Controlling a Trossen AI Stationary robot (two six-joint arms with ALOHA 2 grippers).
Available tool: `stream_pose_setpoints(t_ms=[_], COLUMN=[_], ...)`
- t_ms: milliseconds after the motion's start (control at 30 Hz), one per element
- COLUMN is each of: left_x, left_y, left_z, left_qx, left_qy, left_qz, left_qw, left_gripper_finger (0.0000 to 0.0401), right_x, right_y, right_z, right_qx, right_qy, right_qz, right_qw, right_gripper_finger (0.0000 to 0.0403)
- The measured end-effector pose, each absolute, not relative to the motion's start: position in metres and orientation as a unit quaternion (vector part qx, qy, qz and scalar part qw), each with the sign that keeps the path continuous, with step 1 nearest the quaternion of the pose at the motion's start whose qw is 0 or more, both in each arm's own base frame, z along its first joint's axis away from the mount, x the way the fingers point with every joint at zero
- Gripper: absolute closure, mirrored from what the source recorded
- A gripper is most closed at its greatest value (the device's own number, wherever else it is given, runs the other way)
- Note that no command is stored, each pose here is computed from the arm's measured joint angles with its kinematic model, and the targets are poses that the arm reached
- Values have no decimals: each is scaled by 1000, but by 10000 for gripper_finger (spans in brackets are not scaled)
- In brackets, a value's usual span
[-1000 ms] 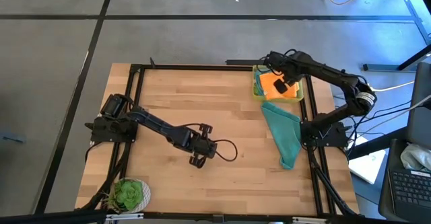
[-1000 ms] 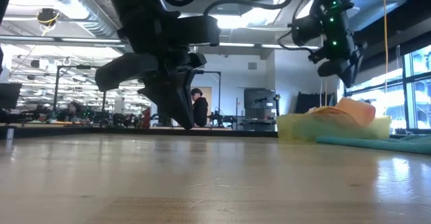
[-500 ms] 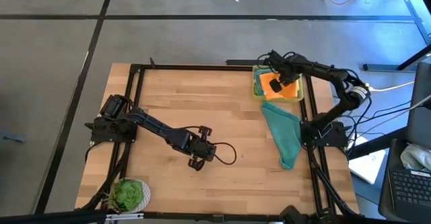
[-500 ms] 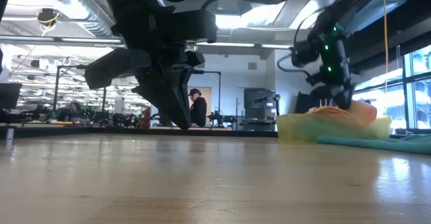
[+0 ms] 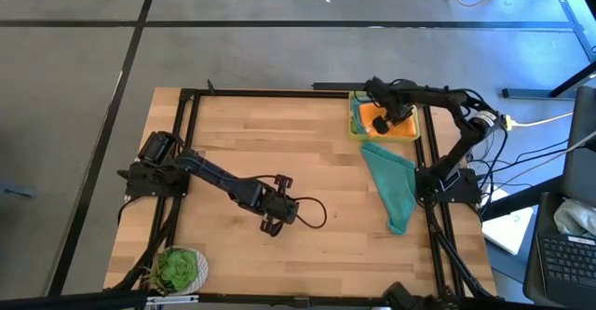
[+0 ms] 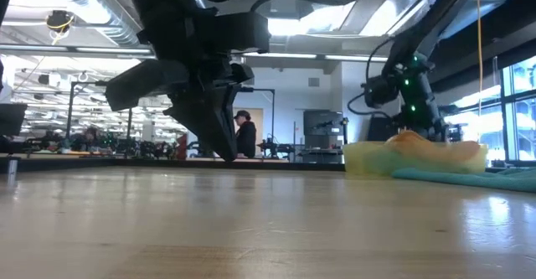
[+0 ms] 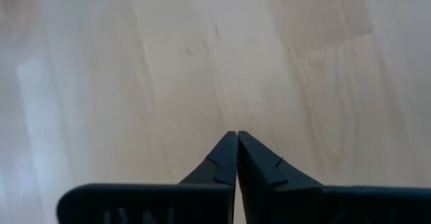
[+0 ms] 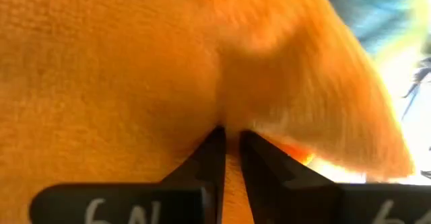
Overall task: Fold microfiber towels
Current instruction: Put the folded yellow microfiber cloth into the yellow bin
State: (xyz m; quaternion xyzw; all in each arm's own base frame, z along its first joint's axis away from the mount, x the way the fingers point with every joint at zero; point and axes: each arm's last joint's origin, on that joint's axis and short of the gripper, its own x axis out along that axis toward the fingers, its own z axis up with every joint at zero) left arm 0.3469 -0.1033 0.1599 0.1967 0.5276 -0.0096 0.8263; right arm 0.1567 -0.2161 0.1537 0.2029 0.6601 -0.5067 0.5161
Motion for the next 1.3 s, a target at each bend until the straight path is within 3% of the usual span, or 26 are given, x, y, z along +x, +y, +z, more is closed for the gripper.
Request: stream_pose_setpoints(t_ms=[167, 333, 467, 767, 1000, 1300], left_x=[346, 346, 346, 346, 343, 342], left_y=[-107, -108, -108, -108, -109, -112], left_z=[160, 160, 160, 160, 159, 159], left_qx=[199, 199, 199, 200, 196, 197], left_qy=[527, 526, 526, 526, 533, 533], left_qz=[-14, -15, -15, -15, -11, -12], left_qw=[826, 826, 827, 826, 823, 823], left_gripper_finger=[399, 396, 395, 398, 400, 399], right_x=[170, 183, 194, 223, 235, 249], right_y=[-211, -197, -187, -202, -220, -241], right_z=[201, 236, 227, 191, 153, 178], right_qx=[153, 205, 254, 247, 218, 153], right_qy=[619, 527, 527, 485, 530, 470], right_qz=[-537, -510, -451, -441, -439, -468], right_qw=[552, 648, 674, 713, 692, 732], right_gripper_finger=[354, 354, 354, 354, 354, 354])
